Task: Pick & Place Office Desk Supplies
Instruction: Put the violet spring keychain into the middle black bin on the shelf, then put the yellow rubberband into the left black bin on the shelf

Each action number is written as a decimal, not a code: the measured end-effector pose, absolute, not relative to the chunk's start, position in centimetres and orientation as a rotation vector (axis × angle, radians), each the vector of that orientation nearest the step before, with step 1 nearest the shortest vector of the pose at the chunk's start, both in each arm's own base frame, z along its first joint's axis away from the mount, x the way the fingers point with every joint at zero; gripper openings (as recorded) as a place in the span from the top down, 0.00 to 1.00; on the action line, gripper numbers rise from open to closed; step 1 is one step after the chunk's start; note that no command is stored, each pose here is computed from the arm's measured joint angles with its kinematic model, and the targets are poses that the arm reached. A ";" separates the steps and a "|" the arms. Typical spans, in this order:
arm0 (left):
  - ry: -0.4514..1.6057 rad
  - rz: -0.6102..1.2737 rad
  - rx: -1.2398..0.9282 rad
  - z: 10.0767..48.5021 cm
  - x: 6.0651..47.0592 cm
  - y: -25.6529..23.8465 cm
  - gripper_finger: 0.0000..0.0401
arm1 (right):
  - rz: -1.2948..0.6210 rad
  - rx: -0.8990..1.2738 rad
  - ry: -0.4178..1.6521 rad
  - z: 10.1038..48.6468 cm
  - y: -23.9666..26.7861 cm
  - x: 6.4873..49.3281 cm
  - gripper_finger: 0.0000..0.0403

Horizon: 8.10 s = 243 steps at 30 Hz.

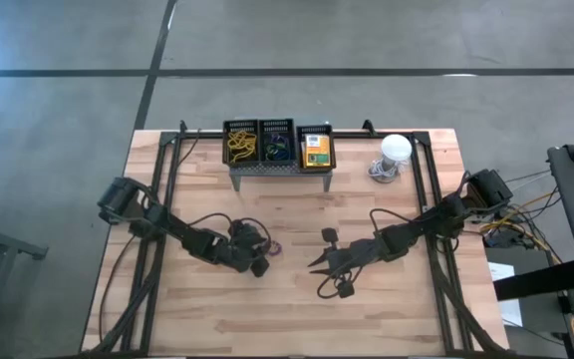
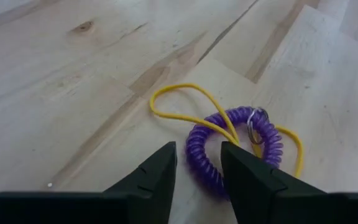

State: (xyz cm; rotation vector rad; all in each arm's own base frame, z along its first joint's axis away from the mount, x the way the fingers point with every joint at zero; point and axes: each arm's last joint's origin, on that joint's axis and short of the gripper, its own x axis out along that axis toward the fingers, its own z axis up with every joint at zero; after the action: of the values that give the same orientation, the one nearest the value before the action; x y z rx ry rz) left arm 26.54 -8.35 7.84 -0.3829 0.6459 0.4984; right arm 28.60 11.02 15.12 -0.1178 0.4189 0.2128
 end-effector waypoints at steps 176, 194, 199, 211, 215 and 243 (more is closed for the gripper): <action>0.704 0.232 -0.130 8.7 30.6 -11.7 0.55 | 0.131 -0.084 0.445 14.0 11.0 26.8 0.87; 0.875 0.265 0.022 13.1 31.5 -12.8 0.98 | 0.132 -0.086 0.438 14.1 11.0 26.8 0.87; 0.747 0.410 0.101 21.9 30.9 -13.2 0.99 | 0.132 -0.086 0.438 14.1 11.0 26.9 0.87; 0.592 0.764 0.177 32.7 27.4 -2.7 0.99 | 0.132 -0.084 0.433 14.2 11.0 26.9 0.87; 0.653 0.920 0.151 32.1 26.7 2.6 0.98 | 0.132 -0.084 0.432 14.2 11.0 26.9 0.87; 0.777 0.879 -0.312 31.2 23.4 11.8 0.50 | 0.136 -0.098 0.429 14.2 11.0 26.9 0.87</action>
State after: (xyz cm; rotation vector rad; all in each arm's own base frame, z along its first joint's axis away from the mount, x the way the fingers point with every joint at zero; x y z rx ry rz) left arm 23.38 11.82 31.16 -0.3125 0.7769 0.8787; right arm 26.89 10.99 14.20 -0.0976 0.4286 0.1359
